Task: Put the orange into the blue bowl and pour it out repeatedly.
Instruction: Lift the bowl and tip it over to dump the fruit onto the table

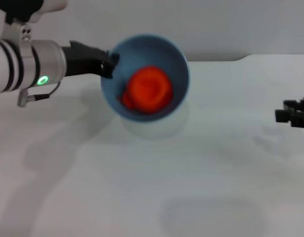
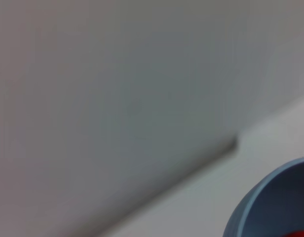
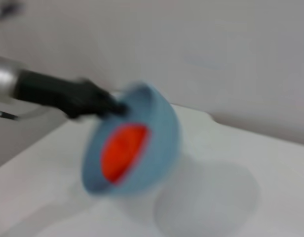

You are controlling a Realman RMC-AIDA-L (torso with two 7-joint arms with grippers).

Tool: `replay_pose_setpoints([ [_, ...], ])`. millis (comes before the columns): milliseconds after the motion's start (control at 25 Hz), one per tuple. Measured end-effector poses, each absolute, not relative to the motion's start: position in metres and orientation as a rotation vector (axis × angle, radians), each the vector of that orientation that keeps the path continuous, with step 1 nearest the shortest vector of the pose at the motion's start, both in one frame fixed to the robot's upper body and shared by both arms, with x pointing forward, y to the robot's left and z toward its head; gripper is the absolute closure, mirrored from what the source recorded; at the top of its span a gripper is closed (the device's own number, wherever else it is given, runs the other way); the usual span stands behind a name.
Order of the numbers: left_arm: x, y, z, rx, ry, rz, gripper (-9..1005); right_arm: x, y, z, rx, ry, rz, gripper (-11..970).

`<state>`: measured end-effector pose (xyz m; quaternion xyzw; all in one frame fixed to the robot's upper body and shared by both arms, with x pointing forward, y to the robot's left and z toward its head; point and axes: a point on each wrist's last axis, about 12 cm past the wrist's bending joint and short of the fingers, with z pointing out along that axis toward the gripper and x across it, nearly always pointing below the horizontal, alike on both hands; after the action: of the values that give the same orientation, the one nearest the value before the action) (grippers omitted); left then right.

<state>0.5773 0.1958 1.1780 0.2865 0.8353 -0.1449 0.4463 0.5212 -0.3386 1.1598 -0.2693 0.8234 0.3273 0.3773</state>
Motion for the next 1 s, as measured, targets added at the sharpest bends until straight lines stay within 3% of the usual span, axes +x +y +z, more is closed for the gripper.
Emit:
replay_pose_setpoints([
  [240, 0.544, 0.188, 1.168, 0.764, 1.727, -0.121, 997, 0.511, -0.354, 1.144, -0.579, 2.145, 0.857, 526],
  [640, 0.483, 0.13, 1.13, 1.001, 1.173, 0.328, 998, 0.51, -0.355, 1.14, -0.574, 2.148, 0.868, 525],
  [800, 0.455, 0.117, 1.104, 0.986, 0.871, 0.517, 998, 0.51, -0.352, 1.135, -0.56, 2.15, 0.901, 525],
  [1000, 0.438, 0.123, 1.11, 0.862, 0.662, 0.652, 998, 0.511, -0.352, 1.132, -0.546, 2.15, 0.909, 524],
])
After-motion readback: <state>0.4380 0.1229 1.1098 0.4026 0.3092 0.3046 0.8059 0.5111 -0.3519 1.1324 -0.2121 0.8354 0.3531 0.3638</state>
